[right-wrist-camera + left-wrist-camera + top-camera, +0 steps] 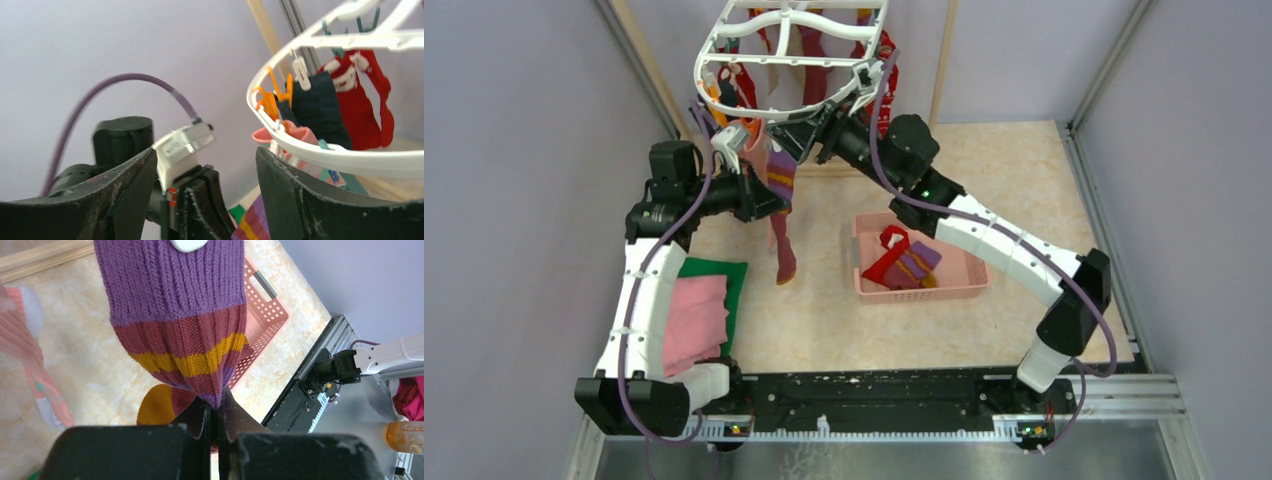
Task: Remove the socks clipped to the hanger
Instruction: Remove the sock from the hanger.
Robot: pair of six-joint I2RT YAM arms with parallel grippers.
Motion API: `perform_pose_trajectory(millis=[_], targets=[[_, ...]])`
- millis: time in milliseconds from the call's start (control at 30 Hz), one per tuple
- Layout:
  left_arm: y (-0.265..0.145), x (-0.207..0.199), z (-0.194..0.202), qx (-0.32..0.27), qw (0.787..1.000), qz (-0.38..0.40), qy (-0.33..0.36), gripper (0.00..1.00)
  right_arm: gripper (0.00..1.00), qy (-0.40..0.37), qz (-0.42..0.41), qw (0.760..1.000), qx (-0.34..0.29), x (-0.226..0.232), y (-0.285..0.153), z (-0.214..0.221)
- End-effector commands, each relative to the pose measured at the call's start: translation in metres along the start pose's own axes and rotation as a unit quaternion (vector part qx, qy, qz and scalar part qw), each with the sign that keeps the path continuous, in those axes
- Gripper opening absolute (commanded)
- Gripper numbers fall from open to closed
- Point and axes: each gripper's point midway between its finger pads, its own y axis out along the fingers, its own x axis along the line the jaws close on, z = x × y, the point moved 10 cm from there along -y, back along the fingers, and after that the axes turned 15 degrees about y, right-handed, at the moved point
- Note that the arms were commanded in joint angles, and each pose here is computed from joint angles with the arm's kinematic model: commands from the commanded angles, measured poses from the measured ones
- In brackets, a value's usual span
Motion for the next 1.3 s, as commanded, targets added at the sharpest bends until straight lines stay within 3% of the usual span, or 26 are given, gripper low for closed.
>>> perform_pose_trajectory(millis=[0, 633, 1067, 1267], targets=[[-0.009, -0.01, -0.012, -0.028, 0.999, 0.002, 0.026, 0.0, 0.71, 0.047, 0.047, 0.997, 0.027, -0.02, 0.012, 0.012], [-0.014, -0.014, -0.015, -0.032, 0.999, -0.005, 0.038, 0.0, 0.69, 0.048, 0.078, 0.995, 0.024, -0.046, 0.04, 0.026], [-0.014, -0.014, -0.012, -0.031, 0.999, -0.007, 0.039, 0.0, 0.44, 0.051, 0.018, 0.998, -0.039, -0.048, 0.049, 0.019], [-0.013, -0.013, -0.009, -0.028, 0.999, -0.008, 0.038, 0.0, 0.28, 0.06, 0.007, 0.997, -0.049, -0.05, 0.049, 0.019]])
